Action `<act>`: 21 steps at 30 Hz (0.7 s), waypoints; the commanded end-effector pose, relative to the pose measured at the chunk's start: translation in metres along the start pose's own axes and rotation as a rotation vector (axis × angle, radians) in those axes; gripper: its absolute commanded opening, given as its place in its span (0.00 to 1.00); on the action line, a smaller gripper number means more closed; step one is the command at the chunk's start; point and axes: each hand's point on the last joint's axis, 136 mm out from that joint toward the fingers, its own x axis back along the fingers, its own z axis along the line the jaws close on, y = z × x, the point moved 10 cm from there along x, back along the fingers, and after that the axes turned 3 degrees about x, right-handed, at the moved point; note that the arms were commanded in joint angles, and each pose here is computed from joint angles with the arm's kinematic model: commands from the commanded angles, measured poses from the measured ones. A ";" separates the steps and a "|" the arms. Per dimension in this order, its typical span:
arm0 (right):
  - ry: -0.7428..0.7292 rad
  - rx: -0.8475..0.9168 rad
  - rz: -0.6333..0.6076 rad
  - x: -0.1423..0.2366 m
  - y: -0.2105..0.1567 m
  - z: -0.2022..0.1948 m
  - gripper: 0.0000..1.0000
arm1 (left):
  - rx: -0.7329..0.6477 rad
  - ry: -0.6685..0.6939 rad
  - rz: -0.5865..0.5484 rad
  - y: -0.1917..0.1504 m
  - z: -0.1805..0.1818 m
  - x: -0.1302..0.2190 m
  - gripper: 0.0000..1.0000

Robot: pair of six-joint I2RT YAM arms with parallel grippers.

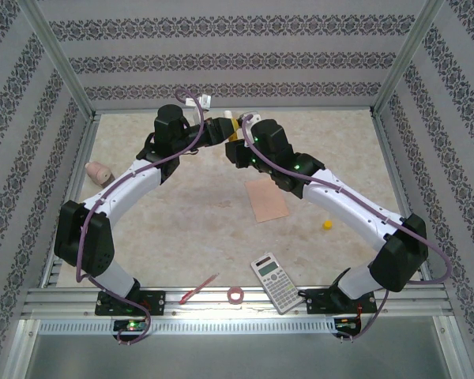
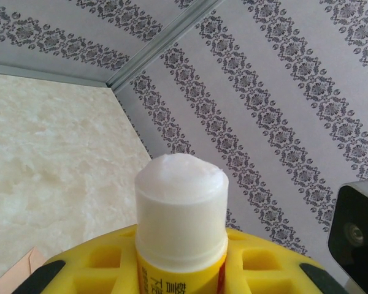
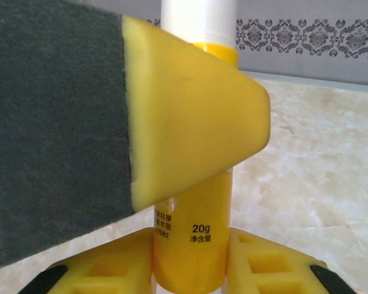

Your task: Place the letter into the envelope and seal it

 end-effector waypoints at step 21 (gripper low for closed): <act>0.917 -0.176 0.018 0.079 0.032 -0.053 0.78 | -0.228 -0.655 0.190 0.043 -0.051 0.019 0.00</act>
